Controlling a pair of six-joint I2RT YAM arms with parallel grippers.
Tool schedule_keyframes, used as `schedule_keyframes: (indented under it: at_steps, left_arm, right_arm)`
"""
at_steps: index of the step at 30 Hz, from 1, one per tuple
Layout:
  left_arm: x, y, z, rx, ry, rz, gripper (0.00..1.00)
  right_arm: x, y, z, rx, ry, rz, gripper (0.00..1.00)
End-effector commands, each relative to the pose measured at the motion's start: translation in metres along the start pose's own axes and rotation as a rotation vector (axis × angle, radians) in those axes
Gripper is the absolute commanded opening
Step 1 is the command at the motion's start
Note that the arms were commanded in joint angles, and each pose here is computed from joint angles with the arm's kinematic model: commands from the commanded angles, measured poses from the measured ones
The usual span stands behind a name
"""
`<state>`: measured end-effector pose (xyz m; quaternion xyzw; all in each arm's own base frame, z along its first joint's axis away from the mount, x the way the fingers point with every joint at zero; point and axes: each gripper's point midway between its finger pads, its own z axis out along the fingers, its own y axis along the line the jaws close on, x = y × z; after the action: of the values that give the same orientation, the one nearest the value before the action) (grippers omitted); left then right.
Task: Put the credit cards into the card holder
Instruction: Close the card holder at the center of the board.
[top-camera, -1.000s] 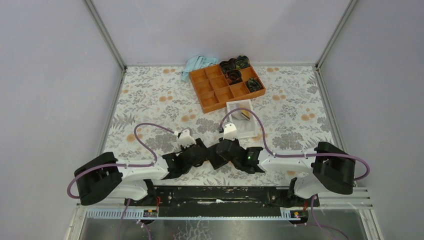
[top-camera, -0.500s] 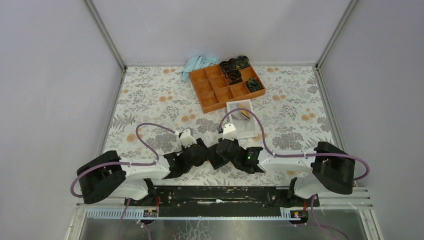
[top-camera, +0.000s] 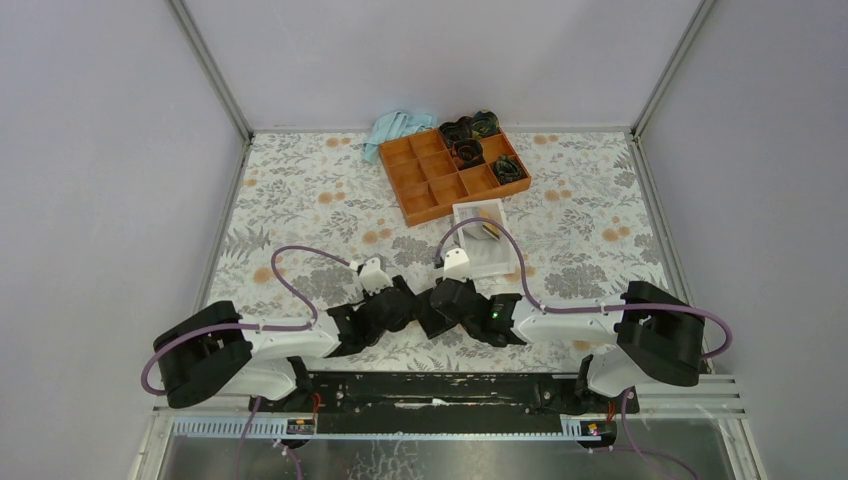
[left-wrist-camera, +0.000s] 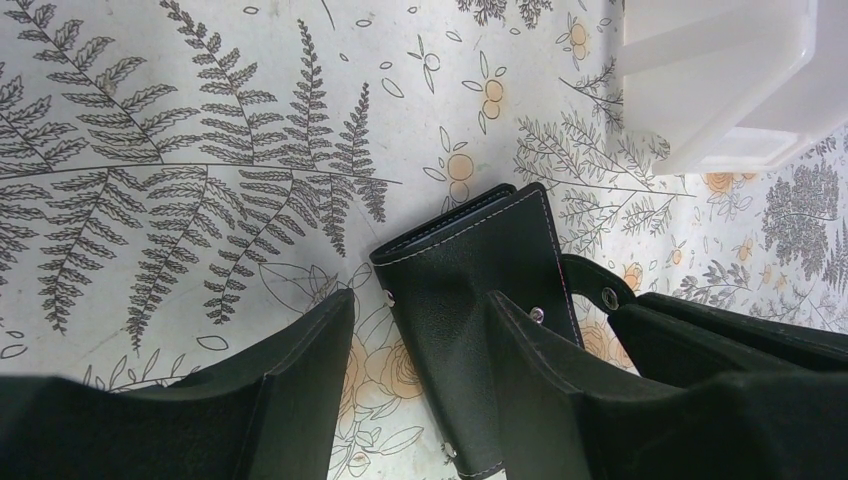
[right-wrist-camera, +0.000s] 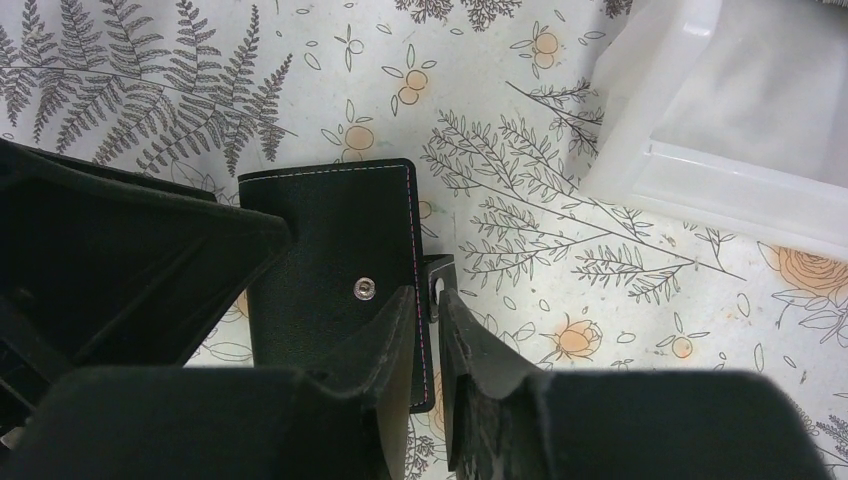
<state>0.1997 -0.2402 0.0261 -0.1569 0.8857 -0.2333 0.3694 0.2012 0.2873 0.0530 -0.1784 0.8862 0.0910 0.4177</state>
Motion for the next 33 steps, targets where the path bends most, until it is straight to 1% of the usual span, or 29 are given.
schedule_keyframes:
  at_steps: [1, 16, 19, 23, 29, 33]
  left_arm:
    - [-0.006, -0.011, 0.002, 0.036, -0.019, -0.028, 0.57]
    - [-0.004, -0.011, 0.004, 0.036, -0.009, -0.03, 0.57]
    - [-0.003, -0.011, 0.004, 0.036, -0.007, -0.028, 0.57]
    - [-0.003, -0.012, 0.005, 0.036, -0.006, -0.029, 0.57]
    - [0.0, -0.013, 0.008, 0.04, 0.004, -0.032, 0.55]
    - [0.004, -0.013, 0.01, 0.038, 0.015, -0.037, 0.54]
  right_arm:
    - [-0.023, 0.008, -0.001, -0.026, -0.05, 0.025, 0.21]
    - [-0.029, 0.008, -0.003, -0.026, -0.063, 0.016, 0.2]
    - [-0.029, 0.01, -0.003, -0.031, -0.064, 0.015, 0.18]
    - [-0.031, 0.012, -0.003, -0.046, -0.067, 0.013, 0.1]
    - [-0.03, 0.019, -0.004, -0.08, -0.058, 0.014, 0.05]
    - [-0.026, 0.023, -0.002, -0.098, -0.044, 0.015, 0.05]
